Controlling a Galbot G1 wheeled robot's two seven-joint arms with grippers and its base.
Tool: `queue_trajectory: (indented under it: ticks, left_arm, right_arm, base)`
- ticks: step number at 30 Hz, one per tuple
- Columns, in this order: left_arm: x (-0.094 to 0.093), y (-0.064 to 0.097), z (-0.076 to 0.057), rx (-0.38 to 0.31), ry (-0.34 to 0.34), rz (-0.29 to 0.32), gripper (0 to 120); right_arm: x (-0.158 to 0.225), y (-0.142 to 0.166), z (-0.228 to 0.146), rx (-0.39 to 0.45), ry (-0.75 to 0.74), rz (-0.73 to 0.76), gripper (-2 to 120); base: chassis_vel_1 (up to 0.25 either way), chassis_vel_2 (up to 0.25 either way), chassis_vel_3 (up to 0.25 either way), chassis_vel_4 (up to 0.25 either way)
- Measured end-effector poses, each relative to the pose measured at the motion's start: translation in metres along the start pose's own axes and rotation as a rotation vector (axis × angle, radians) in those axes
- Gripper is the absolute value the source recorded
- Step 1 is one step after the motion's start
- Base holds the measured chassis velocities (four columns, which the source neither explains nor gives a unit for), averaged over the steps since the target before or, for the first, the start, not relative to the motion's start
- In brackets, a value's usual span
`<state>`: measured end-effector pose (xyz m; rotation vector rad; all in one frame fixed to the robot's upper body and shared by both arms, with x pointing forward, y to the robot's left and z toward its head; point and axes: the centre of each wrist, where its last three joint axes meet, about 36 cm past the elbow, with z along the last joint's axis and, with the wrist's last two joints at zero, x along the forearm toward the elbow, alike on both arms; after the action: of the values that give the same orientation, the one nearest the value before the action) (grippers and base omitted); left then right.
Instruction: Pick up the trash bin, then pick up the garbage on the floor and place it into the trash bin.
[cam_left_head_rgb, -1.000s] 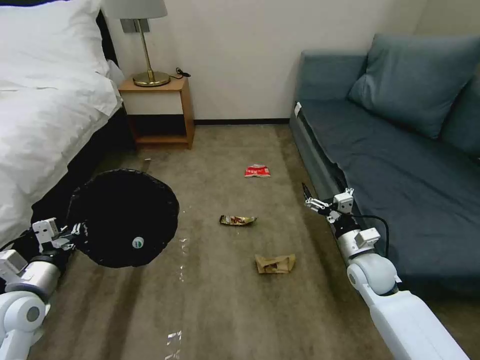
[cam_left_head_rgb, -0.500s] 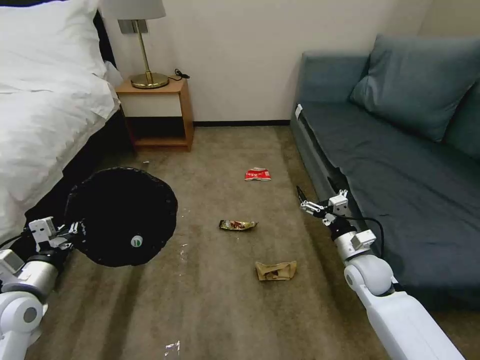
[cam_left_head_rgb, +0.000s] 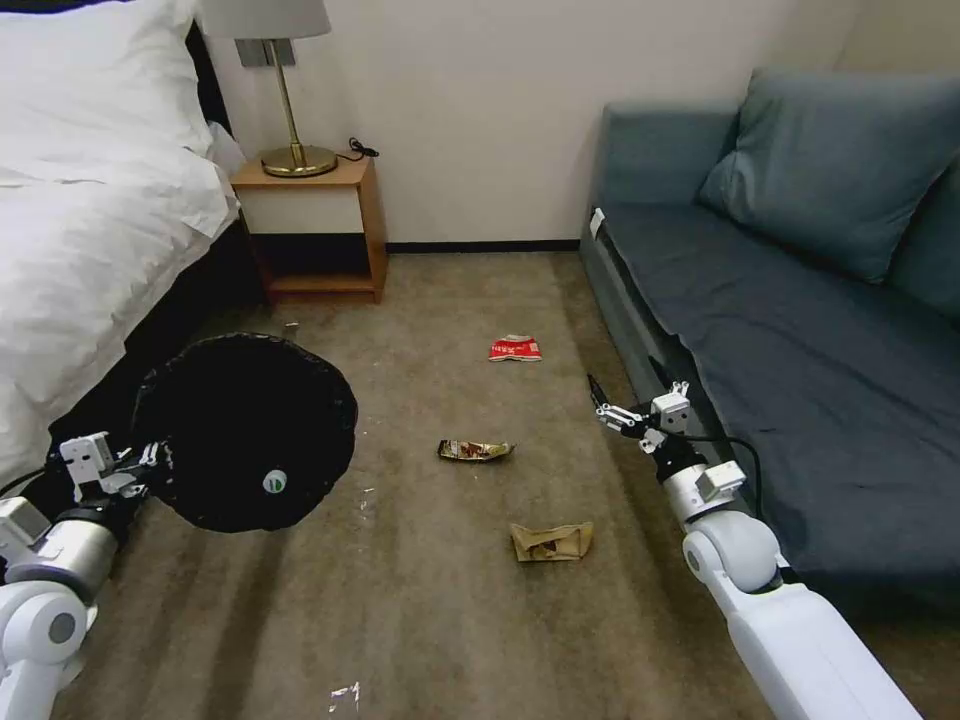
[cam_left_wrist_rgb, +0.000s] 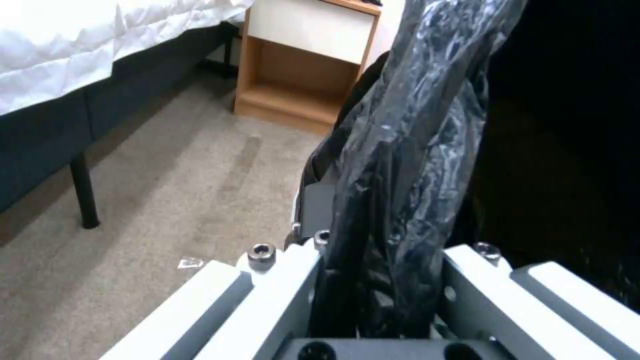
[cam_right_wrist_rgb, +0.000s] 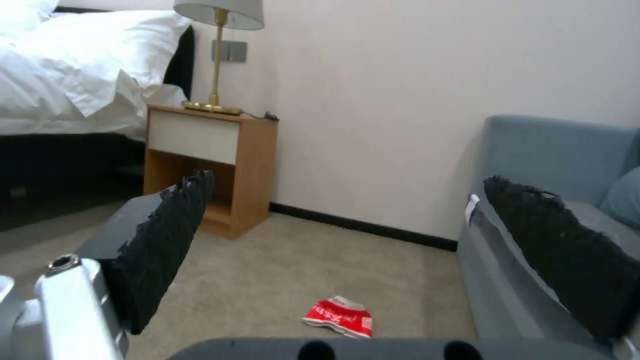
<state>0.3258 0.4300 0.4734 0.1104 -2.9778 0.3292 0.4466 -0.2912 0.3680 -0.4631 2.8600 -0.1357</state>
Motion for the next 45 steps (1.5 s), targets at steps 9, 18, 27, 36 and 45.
queue_trajectory:
  ticks: [9, 18, 27, 36, 45]
  left_arm:
    - [-0.002, -0.001, 0.000, 0.001, 0.000, 0.003, 1]
    - [-0.003, 0.000, 0.001, 0.002, 0.002, 0.002, 1]
    - [-0.005, 0.000, 0.001, 0.005, 0.003, 0.004, 1]
    - [-0.008, 0.000, 0.002, 0.006, 0.002, 0.007, 1]
    - [-0.007, 0.000, 0.001, 0.005, 0.001, 0.007, 1]
  right_arm:
    - [-0.002, 0.002, 0.002, -0.004, 0.001, -0.007, 100]
    - [-0.003, 0.001, 0.004, -0.004, 0.006, -0.009, 100]
    - [-0.003, 0.001, 0.006, -0.010, 0.009, -0.012, 100]
    - [-0.003, 0.006, 0.010, -0.015, 0.017, -0.027, 100]
    - [-0.004, 0.008, 0.011, -0.016, 0.014, -0.032, 100]
  base:
    - [-0.004, 0.006, 0.004, -0.004]
    - [-0.060, 0.044, 0.049, -0.048]
    - [-0.035, 0.041, 0.039, -0.033]
    - [-0.037, 0.044, 0.043, -0.038]
    - [-0.065, 0.063, 0.065, -0.063]
